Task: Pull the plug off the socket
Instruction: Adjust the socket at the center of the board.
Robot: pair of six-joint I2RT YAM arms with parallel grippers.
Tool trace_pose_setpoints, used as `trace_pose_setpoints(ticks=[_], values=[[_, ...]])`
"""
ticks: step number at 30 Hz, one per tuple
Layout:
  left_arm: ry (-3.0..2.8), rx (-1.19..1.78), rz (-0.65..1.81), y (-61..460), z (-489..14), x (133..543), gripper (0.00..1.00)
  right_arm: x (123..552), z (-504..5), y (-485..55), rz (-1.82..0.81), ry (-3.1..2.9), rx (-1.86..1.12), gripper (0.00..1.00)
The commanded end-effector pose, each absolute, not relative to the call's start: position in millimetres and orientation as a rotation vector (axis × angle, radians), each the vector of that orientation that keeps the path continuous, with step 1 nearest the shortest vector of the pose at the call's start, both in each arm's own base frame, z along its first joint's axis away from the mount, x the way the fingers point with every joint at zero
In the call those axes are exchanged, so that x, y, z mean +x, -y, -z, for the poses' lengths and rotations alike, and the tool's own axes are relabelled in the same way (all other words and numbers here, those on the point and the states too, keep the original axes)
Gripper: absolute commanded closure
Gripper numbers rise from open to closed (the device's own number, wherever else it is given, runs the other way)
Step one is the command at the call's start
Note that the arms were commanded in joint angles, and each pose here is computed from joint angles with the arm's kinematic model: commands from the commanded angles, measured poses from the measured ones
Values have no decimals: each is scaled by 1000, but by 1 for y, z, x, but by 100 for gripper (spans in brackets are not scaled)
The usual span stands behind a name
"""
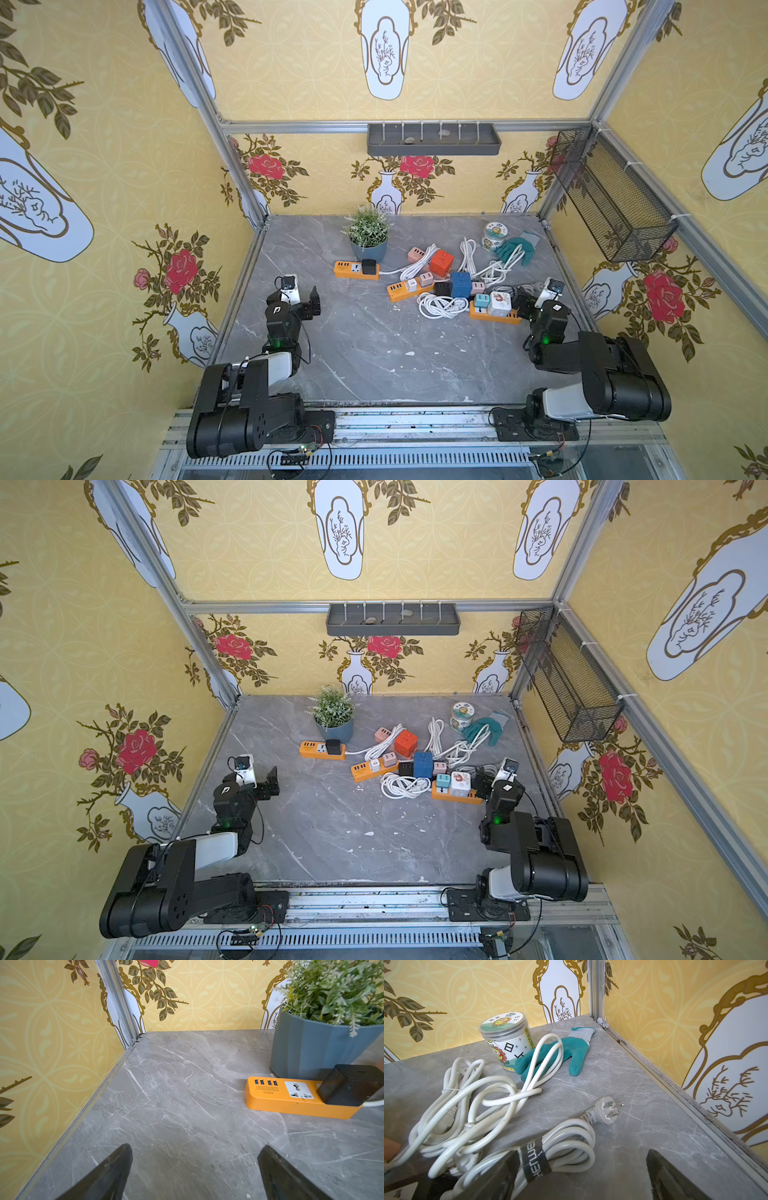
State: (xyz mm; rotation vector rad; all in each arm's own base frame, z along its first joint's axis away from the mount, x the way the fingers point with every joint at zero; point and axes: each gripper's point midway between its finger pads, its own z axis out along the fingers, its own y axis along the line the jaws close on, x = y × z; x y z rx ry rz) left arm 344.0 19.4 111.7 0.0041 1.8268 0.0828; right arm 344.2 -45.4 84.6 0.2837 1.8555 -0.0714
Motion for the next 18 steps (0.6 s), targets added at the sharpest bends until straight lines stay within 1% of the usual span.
trace_pose_setpoints(ticks=[1, 18], values=[[-1812, 10, -91, -20, -114, 344, 0, 345, -88, 43, 52, -1841, 274, 2], [-1814, 11, -89, -20, -114, 344, 0, 345, -88, 43, 52, -1844, 275, 2]])
